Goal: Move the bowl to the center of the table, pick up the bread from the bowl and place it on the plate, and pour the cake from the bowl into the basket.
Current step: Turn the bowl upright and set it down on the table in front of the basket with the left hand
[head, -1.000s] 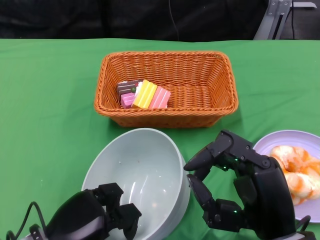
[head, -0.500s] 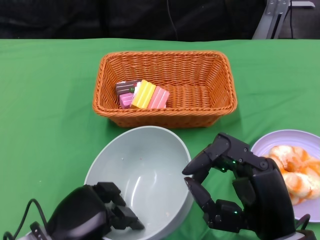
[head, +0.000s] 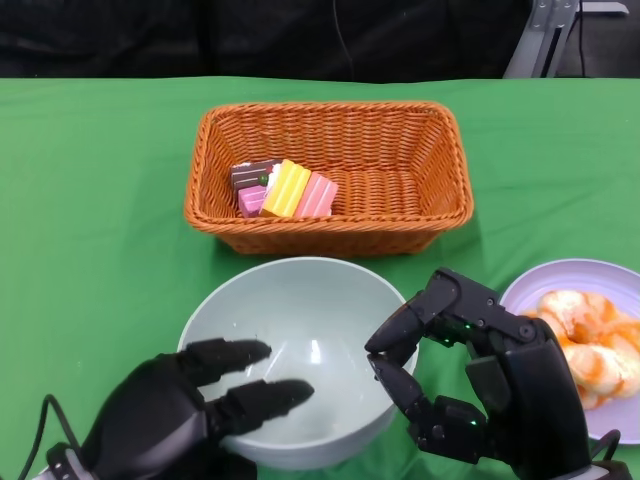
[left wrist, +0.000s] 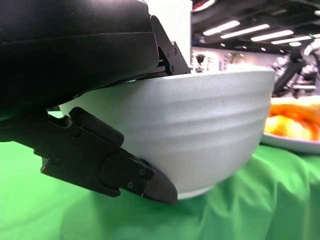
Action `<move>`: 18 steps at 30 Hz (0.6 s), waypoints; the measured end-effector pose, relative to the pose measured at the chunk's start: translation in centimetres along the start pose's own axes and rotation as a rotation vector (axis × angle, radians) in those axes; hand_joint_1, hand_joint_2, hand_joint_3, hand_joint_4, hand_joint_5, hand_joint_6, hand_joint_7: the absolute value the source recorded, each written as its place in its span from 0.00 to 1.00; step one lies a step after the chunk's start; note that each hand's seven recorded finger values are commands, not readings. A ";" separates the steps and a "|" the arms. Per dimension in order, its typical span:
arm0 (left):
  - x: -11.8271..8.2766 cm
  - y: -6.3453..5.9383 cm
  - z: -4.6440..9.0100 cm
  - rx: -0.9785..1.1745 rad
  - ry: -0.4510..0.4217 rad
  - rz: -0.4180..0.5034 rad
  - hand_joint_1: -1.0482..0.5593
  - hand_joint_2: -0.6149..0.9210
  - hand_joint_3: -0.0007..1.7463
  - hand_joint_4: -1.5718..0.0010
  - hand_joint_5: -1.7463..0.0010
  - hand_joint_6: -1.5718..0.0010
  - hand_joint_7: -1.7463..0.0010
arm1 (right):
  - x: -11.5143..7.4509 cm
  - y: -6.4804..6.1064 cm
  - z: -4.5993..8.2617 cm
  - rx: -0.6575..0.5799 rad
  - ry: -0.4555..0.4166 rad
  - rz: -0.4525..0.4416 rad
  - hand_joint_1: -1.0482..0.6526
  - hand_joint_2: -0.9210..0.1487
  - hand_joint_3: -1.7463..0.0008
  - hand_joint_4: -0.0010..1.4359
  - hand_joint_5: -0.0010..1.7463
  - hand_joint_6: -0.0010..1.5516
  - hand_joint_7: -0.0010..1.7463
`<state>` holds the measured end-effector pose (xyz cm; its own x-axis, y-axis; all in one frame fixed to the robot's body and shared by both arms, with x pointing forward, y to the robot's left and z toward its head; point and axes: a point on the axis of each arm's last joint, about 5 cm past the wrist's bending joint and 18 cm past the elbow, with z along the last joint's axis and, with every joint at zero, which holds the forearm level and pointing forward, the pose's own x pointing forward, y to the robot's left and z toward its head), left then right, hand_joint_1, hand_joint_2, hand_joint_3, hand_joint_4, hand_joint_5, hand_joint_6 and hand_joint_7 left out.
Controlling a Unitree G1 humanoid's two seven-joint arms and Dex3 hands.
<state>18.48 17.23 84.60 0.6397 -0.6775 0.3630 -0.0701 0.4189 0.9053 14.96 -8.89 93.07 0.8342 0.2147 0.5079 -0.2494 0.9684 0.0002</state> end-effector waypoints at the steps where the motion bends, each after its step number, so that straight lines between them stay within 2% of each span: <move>1: 0.1 0.2 0.1 0.000 0.009 0.008 0.16 0.98 0.01 0.77 1.00 0.68 1.00 | 0.0 0.0 0.0 0.002 0.000 0.002 0.42 0.25 0.64 0.50 0.87 0.41 0.75; 5: 0.2 1.0 0.1 -0.004 0.041 0.026 0.13 1.00 0.01 0.83 1.00 0.75 1.00 | 0.0 0.0 0.0 0.013 0.001 0.009 0.41 0.25 0.64 0.50 0.87 0.41 0.75; 10: 0.7 2.2 0.1 -0.016 0.072 0.030 0.10 1.00 0.01 0.87 1.00 0.79 1.00 | -0.1 0.0 -0.1 0.020 -0.005 0.010 0.41 0.24 0.65 0.51 0.87 0.41 0.75; 13: 0.8 2.7 0.0 0.002 0.088 -0.017 0.09 1.00 0.01 0.88 1.00 0.79 1.00 | -0.1 0.0 -0.2 0.019 -0.004 0.009 0.41 0.24 0.65 0.52 0.87 0.41 0.75; 18: 0.2 2.8 0.0 0.001 0.111 -0.096 0.10 0.99 0.01 0.86 0.99 0.76 0.99 | -0.1 0.0 -0.2 0.019 -0.006 0.006 0.41 0.24 0.65 0.51 0.87 0.41 0.75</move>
<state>18.44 18.27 87.25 0.7243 -0.6431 0.2485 -0.0055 0.3550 0.9348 14.96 -8.90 92.88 0.8295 0.2197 0.5134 -0.2635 0.9646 0.0130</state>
